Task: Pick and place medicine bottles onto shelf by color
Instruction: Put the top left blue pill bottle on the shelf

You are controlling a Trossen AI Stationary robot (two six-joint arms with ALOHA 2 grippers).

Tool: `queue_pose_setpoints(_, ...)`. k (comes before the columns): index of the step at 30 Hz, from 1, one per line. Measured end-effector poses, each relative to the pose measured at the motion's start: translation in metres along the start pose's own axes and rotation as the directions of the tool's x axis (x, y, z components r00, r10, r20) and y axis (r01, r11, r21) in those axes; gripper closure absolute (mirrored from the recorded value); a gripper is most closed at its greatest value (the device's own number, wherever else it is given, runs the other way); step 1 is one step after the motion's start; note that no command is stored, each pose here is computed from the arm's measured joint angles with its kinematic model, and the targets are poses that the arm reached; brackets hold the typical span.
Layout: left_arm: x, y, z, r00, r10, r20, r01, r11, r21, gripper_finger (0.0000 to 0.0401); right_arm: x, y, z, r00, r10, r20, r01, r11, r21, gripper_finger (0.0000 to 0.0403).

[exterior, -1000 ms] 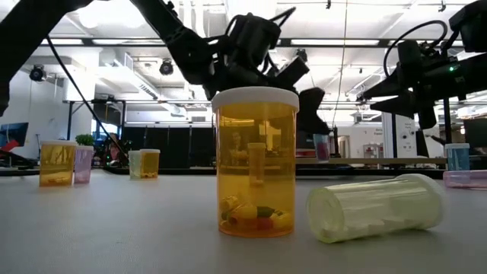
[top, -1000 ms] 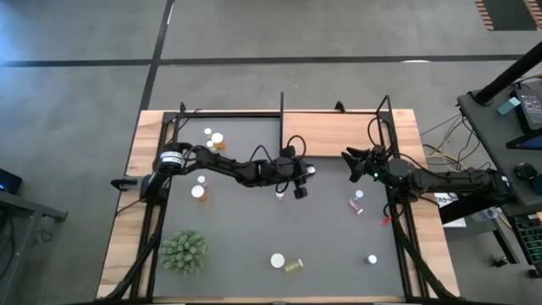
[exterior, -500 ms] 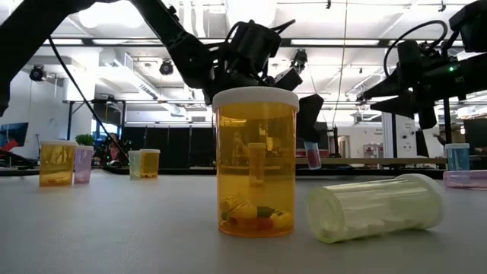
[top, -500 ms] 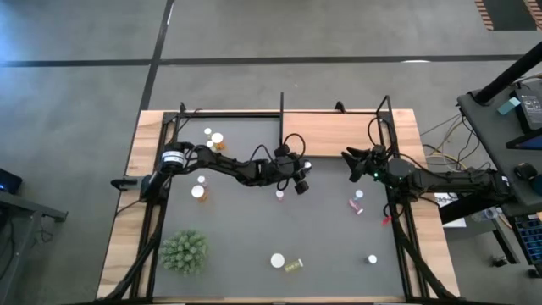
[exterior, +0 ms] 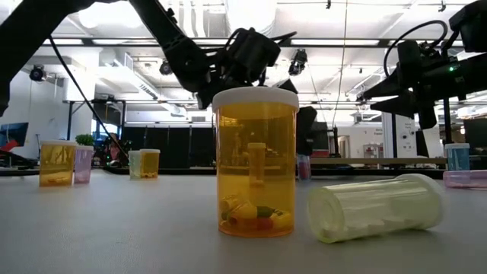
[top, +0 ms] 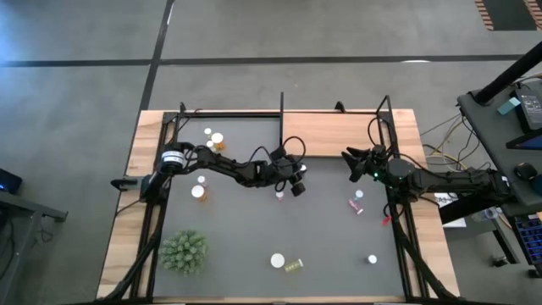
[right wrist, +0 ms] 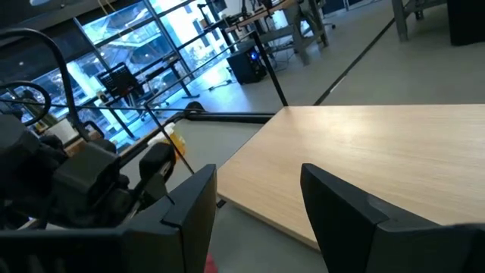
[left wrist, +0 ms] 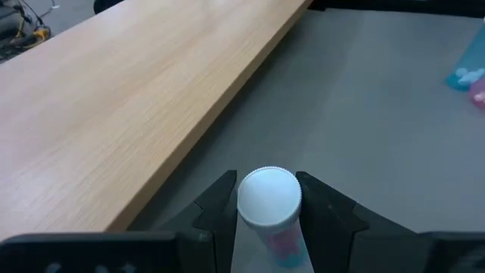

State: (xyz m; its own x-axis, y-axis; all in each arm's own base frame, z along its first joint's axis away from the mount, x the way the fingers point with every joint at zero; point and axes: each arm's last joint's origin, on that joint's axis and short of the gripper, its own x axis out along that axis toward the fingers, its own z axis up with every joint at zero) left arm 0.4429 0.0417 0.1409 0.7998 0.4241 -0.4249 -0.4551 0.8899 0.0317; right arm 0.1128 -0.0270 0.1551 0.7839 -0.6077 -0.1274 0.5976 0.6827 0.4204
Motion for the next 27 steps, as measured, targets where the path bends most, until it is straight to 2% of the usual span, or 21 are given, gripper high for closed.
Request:
queue_pose_setpoints(5,0.000,0.000,0.000,1.000,-0.001,-0.001,0.001,1.000,0.023,0.0298,0.000,0.000,0.000,1.000,0.000,0.000,0.000,1.000,0.000,0.0220)
queue_pose_setpoints(11,-0.002,-0.004,-0.003,0.999,-0.048,-0.009,0.049,0.985,0.164,0.0298,0.000,0.000,0.000,1.000,0.000,0.000,0.000,1.000,0.000,0.0220)
queue_pose_setpoints(17,-0.002,-0.004,-0.002,0.999,-0.053,-0.006,0.053,0.985,0.165,0.0298,0.000,0.000,0.000,1.000,0.000,0.000,0.000,1.000,0.000,0.0220)
queue_pose_setpoints(27,-0.004,-0.011,0.031,0.996,-0.083,0.042,0.074,0.977,0.200,0.0298,0.000,0.000,0.000,1.000,0.000,-0.001,0.000,1.000,-0.001,0.0220)
